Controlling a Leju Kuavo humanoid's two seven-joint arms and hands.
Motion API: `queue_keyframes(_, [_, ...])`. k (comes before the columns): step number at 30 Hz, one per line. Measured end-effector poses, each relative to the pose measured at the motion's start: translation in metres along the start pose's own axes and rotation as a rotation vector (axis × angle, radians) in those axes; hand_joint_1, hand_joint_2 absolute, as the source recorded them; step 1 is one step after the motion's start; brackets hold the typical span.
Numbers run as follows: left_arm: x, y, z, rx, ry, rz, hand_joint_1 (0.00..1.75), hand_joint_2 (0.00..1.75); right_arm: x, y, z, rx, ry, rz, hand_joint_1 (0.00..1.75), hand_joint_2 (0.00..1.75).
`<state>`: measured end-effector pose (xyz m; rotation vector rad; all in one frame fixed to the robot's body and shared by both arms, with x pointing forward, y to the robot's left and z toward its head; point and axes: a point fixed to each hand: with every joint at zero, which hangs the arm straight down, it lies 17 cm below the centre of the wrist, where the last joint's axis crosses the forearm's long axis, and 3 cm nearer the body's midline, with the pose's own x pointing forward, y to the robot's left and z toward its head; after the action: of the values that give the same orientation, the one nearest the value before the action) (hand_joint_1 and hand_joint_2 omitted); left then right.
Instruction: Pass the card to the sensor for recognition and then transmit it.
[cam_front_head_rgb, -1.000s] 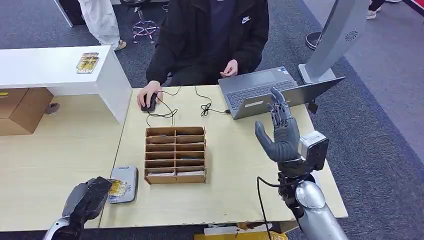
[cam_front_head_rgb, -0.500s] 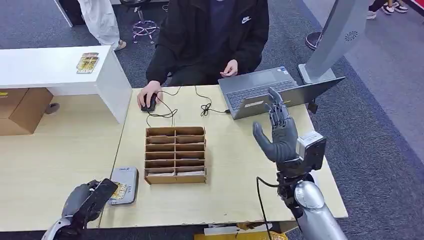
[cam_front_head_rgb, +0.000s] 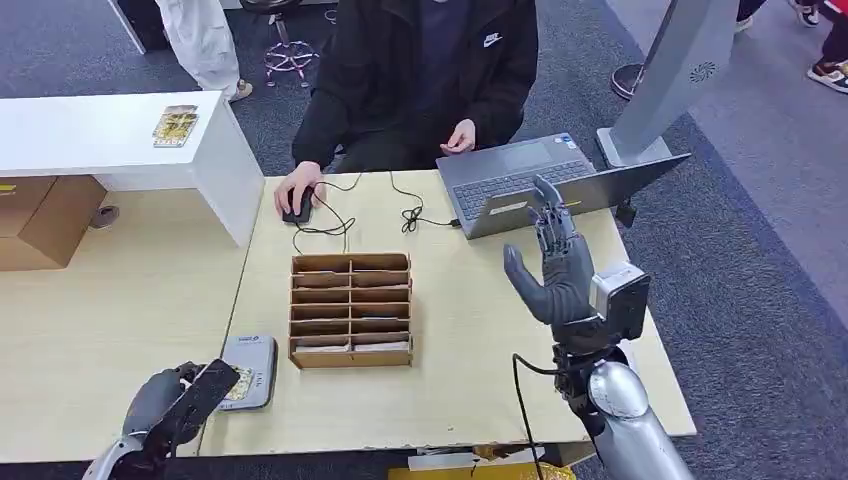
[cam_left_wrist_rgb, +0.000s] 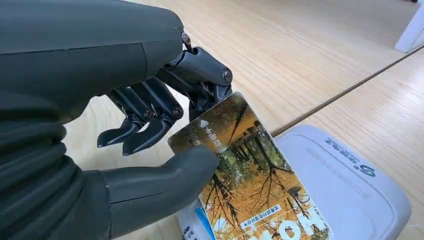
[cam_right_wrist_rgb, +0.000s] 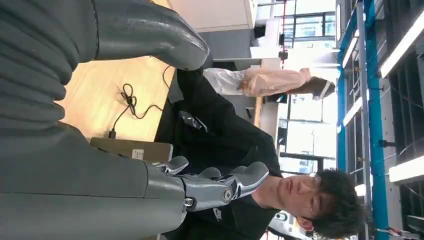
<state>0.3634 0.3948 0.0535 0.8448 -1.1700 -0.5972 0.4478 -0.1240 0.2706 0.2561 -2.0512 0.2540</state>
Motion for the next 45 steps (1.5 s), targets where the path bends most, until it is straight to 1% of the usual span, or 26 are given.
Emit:
queue_keyframes(9, [0.002, 0.001, 0.001, 0.002, -0.005, 0.006, 1.75, 1.75, 0.0, -0.002, -0.001, -0.006, -0.001, 0.001, 0.0, 1.75])
queue_keyframes(11, [0.009, 0.001, 0.002, -0.006, -0.029, 0.056, 1.75, 1.75, 0.0, -0.002, 0.0, -0.008, -0.001, 0.0, 0.0, 1.75])
queue_keyframes(16, [0.033, 0.007, 0.003, 0.005, -0.108, 0.295, 1.75, 1.75, 0.001, -0.003, 0.0, -0.012, -0.004, -0.007, 0.0, 1.75])
queue_keyframes(20, [0.044, 0.03, 0.001, 0.09, -0.156, 0.418, 1.75, 1.75, 0.003, -0.005, 0.0, -0.023, -0.016, -0.019, 0.0, 1.75])
queue_keyframes(21, [0.048, 0.038, 0.001, 0.129, -0.18, 0.439, 1.75, 1.75, 0.003, -0.006, 0.0, -0.028, -0.02, -0.018, 0.0, 1.75])
queue_keyframes(28, [0.077, 0.083, 0.0, 0.31, -0.307, 0.494, 1.75, 1.75, 0.003, -0.009, 0.002, -0.052, -0.023, -0.025, 0.0, 1.75])
queue_keyframes(32, [0.09, 0.103, -0.001, 0.395, -0.356, 0.442, 1.75, 1.75, 0.001, -0.008, 0.003, -0.055, -0.019, -0.024, 0.0, 1.75])
queue_keyframes(36, [0.107, 0.126, 0.0, 0.51, -0.416, 0.272, 1.75, 1.75, 0.0, -0.008, 0.005, -0.06, -0.018, -0.024, 0.0, 1.75])
queue_keyframes(41, [0.155, 0.161, -0.022, 0.645, -0.511, -0.008, 1.75, 1.75, 0.001, -0.003, 0.002, -0.05, -0.01, -0.036, 0.0, 1.75])
queue_keyframes(45, [0.181, 0.173, -0.044, 0.693, -0.556, -0.14, 1.75, 1.75, 0.001, -0.001, 0.001, -0.048, -0.009, -0.041, 0.0, 1.75])
